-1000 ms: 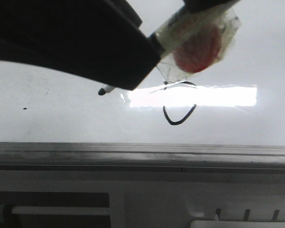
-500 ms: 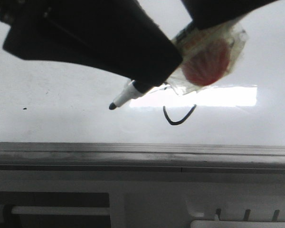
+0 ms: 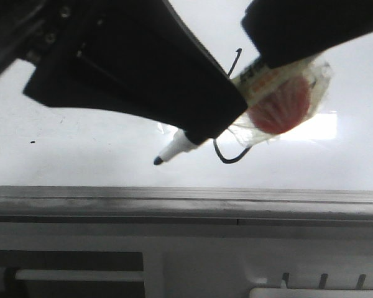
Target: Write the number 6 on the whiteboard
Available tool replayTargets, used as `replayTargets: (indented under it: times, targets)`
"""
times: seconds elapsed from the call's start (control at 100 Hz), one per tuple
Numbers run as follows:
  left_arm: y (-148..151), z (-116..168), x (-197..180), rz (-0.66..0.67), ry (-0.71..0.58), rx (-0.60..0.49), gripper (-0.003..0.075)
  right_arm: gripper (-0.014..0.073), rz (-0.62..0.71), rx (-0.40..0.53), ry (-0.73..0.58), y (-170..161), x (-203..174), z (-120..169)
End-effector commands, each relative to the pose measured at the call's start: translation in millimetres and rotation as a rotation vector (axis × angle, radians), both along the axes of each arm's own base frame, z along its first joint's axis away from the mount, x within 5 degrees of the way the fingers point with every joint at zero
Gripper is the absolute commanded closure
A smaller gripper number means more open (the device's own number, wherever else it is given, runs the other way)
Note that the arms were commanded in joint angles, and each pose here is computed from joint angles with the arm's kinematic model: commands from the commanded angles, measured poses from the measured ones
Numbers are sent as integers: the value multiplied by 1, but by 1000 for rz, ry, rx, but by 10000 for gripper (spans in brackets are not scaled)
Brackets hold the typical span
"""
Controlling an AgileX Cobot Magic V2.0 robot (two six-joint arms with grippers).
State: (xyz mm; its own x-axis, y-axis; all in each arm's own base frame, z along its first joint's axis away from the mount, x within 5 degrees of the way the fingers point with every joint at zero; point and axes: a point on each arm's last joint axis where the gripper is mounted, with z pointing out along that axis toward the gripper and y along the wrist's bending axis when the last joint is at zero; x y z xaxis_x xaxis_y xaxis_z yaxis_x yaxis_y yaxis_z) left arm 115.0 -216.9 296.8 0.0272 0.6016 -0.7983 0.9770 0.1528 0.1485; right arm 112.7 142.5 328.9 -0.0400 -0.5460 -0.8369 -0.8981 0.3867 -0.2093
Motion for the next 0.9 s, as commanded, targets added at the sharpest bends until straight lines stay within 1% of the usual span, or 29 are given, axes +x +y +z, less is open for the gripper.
replayTargets:
  times: [0.0,0.03,0.06,0.11,0.16,0.23,0.33,0.4,0.45,0.62,0.89]
  targets:
    - [-2,13,3,43,-2,-73,413,651,-37,124,-72,0,2,23]
    - [-2,13,3,43,-2,-73,372,651,-37,124,-72,0,2,23]
    - [-2,14,3,45,-3,-74,356,651,-37,124,-72,0,2,23]
    - [-2,14,3,47,-5,-76,357,651,-37,124,-72,0,2,23]
    - [-3,14,3,49,-8,-79,377,651,-37,124,-72,0,2,23]
    - [-3,14,4,51,-9,-80,437,651,-37,124,-72,0,2,23]
    - [-3,14,4,51,-9,-80,569,651,-33,117,-65,0,2,22]
    - [-3,14,4,51,-9,-80,647,651,-27,105,-53,1,2,20]
    - [-2,15,3,51,-10,-82,680,651,-22,95,-43,2,2,19]
    - [-2,15,3,51,-11,-83,692,651,-12,50,1,8,6,10]
    - [-2,15,3,51,-11,-83,732,650,-21,64,-13,8,8,11]
